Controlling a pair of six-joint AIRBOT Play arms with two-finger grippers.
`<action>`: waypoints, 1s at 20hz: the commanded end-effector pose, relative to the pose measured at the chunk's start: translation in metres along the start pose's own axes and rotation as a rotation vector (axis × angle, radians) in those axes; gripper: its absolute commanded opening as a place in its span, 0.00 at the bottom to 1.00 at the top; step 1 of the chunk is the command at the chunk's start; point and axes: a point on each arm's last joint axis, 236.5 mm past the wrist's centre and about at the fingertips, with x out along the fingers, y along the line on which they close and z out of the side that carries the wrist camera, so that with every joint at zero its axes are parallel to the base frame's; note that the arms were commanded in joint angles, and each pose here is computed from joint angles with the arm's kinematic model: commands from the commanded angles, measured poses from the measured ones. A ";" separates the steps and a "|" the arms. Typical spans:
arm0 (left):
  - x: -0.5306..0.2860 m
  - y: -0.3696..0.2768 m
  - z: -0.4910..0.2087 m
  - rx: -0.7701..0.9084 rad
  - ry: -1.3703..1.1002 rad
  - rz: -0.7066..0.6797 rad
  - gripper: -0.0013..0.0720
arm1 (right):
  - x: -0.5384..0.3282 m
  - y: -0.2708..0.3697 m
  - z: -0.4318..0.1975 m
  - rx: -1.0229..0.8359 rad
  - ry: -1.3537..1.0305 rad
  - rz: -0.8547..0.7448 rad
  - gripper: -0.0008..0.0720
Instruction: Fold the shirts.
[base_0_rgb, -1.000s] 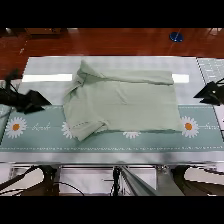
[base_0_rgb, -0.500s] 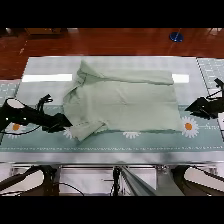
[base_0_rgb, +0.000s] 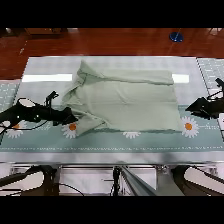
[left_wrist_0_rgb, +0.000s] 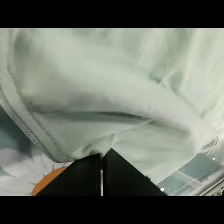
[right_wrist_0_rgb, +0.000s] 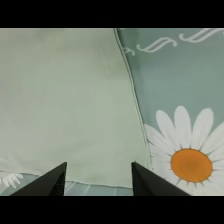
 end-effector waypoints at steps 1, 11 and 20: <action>-0.004 -0.013 -0.002 0.061 0.020 -0.039 0.04 | -0.011 -0.001 0.003 -0.009 -0.044 -0.029 0.67; -0.020 -0.029 -0.006 0.143 0.001 -0.059 0.04 | 0.037 -0.044 -0.061 0.298 0.018 0.064 0.82; -0.025 -0.035 0.000 0.181 -0.011 -0.065 0.04 | 0.112 -0.005 -0.049 0.225 0.040 0.030 0.23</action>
